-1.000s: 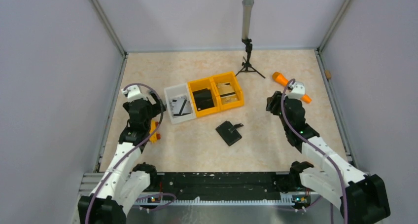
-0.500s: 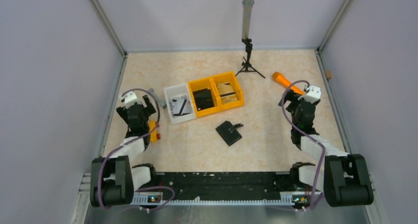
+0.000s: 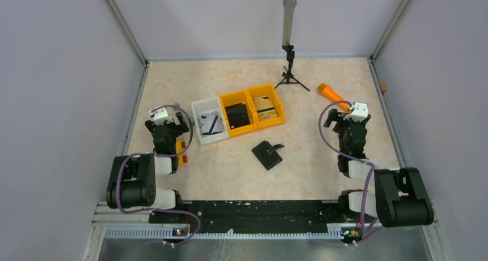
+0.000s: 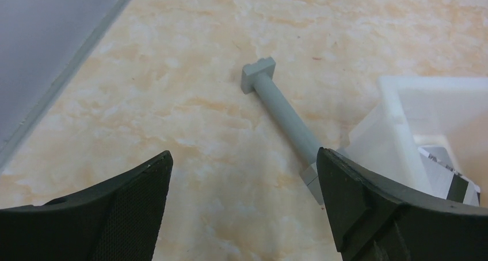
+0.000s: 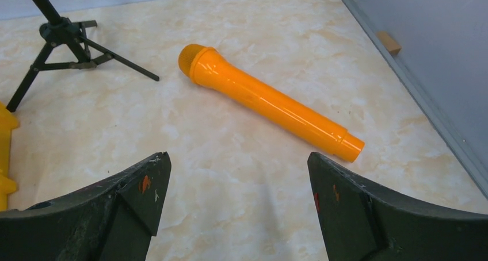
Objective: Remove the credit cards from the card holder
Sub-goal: Reset both arms
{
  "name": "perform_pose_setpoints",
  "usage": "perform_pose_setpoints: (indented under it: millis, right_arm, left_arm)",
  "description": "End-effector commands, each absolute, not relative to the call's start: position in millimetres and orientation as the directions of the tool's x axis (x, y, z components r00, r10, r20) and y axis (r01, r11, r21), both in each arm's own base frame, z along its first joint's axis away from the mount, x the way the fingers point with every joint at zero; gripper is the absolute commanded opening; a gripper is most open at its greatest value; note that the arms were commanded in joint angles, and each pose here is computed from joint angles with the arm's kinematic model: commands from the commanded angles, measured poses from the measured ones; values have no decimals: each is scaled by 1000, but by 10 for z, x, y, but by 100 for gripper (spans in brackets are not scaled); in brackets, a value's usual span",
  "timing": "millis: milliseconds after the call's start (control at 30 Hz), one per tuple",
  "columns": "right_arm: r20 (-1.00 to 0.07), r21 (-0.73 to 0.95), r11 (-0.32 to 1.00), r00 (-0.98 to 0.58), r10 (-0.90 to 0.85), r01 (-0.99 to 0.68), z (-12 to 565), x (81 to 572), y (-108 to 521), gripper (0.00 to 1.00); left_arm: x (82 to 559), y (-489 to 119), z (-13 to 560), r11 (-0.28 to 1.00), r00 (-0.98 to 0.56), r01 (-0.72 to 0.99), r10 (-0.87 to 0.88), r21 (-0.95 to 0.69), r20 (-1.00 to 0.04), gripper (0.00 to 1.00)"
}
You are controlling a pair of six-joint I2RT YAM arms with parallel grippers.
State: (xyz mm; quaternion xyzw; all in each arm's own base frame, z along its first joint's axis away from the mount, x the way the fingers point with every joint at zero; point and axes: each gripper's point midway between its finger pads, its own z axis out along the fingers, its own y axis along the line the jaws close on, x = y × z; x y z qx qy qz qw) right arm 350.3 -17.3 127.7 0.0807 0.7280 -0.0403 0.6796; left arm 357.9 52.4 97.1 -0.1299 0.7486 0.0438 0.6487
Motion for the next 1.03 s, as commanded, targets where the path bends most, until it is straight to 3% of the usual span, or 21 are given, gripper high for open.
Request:
perform_pose_setpoints:
  millis: [0,100,267,333,367,1000]
  right_arm:
    - [-999,34,985,-22,38,170,1203,3551,-190,90]
    - [-998,50,980,48,42,191,1172,3498,-235,89]
    - [-998,22,985,-47,31,171,1048,3635,-190,85]
    - [-999,17,987,-46,25,157,1053,3643,-167,96]
    - [-999,16,988,-48,24,156,1048,3644,-167,97]
    - [-998,16,988,-50,24,153,1048,3648,-160,99]
  left_arm:
    - [3823,449,1113,983,-54,-169,-82,-72,-995,99]
    - [3835,449,1075,982,-88,-174,-84,-68,-993,99]
    - [3840,448,1071,982,-102,-175,-89,-70,-991,99]
    - [3843,442,1064,983,-106,-170,-85,-66,-991,99]
    - [3842,441,1063,983,-106,-170,-84,-65,-991,99]
    - [3855,436,1054,982,-116,-180,-74,-53,-990,99]
